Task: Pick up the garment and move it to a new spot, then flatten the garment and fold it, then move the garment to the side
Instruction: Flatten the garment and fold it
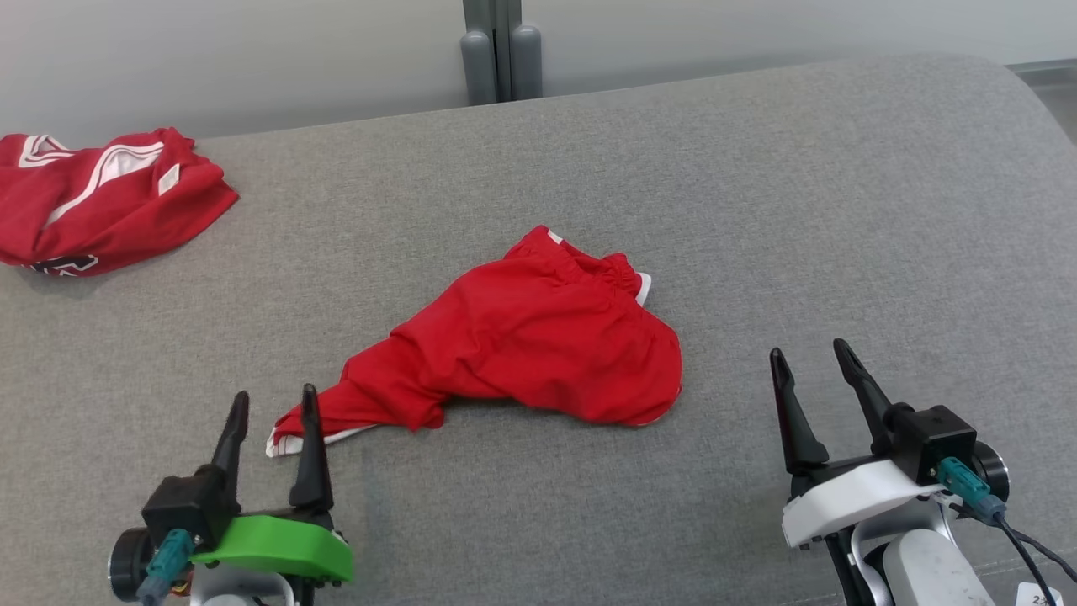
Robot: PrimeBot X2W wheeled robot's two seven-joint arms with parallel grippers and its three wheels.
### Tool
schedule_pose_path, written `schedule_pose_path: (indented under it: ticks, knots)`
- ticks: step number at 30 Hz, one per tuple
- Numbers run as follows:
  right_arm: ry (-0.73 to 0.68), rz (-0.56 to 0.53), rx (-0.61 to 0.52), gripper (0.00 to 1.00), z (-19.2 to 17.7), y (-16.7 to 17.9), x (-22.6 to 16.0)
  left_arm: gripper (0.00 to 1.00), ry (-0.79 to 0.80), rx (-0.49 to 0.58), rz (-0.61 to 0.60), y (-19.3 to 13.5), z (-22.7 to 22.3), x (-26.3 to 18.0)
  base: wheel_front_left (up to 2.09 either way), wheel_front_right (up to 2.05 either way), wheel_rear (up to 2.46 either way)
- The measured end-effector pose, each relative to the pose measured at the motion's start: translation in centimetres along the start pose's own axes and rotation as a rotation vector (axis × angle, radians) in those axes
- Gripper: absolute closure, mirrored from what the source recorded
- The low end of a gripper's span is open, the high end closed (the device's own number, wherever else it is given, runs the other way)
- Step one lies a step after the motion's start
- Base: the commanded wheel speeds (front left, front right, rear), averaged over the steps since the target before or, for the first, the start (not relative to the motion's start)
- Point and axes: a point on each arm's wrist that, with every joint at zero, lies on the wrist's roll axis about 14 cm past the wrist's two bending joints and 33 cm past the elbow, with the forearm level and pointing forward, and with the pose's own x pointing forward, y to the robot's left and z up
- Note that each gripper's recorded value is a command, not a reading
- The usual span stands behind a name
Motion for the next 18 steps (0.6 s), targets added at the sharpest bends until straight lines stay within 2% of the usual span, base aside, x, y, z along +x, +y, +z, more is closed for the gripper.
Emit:
schedule_pose_path:
  ticks: [4,9,18]
  knots:
    - [0.016,0.045,0.001,0.0,-0.5,1.5,0.1,0.0,-0.001,-0.016,-0.042,-1.5,-0.1,-0.6,0.0,0.0,0.0]
    - [0.092,0.136,0.009,0.0,-2.9,4.5,0.0,0.0,0.009,-0.031,-0.071,-2.8,-0.5,-1.1,0.0,0.0,0.0]
    - [0.255,0.261,-0.021,0.0,-7.8,8.0,1.1,0.0,-0.004,-0.034,-0.04,-2.0,-0.1,-1.6,0.0,0.0,0.0]
